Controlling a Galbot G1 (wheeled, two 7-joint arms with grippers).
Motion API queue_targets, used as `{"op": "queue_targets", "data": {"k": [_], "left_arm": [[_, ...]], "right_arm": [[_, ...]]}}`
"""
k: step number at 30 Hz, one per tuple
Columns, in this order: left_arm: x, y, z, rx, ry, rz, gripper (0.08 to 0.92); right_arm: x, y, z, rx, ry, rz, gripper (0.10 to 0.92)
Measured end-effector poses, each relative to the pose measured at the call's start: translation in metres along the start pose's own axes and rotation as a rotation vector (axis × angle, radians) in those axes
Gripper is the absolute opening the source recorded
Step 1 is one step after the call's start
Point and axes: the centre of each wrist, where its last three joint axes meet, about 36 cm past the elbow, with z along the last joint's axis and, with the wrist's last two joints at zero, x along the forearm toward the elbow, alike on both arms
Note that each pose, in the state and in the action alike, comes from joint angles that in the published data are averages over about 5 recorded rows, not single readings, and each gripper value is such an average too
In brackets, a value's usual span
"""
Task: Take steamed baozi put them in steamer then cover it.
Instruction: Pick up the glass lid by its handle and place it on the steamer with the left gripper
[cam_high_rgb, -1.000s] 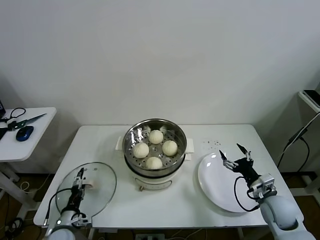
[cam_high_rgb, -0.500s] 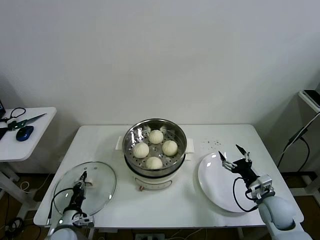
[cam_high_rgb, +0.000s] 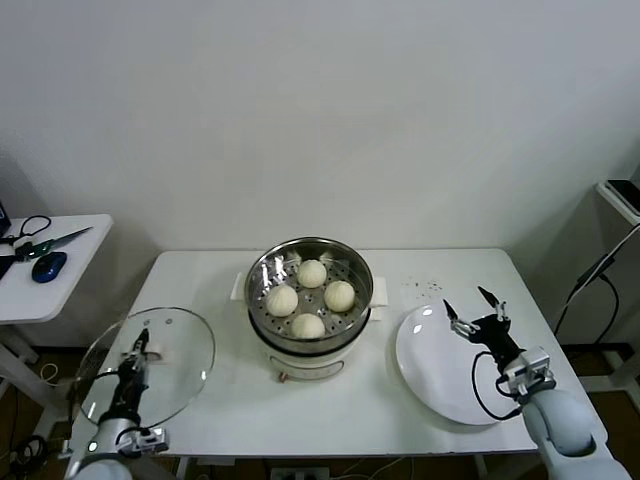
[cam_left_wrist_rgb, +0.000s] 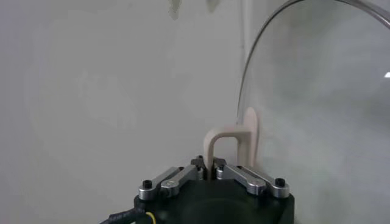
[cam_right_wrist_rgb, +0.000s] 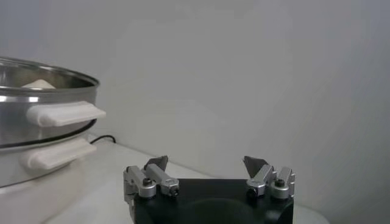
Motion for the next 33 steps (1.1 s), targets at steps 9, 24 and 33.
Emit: {"op": "queue_targets", "data": {"k": [9,24,33], "left_arm": [[0.005,0.069,-0.006,-0.015,0.068,-0.113,0.151],[-0.029,0.163,-0.089,0.024,0.018,-0.164,0.151],[-0.040,0.186,-0.163,0.057,-0.040,-0.103,0.151]], "right_arm": [[-0.007,-0.006,0.002,0.039,0.008,-0.003,0.823],[-0.023,-0.007,0.011,0.066,0.018,-0.002,0.823],[-0.023,-0.014,0.016,0.076,0.022,0.013,0.823]]}}
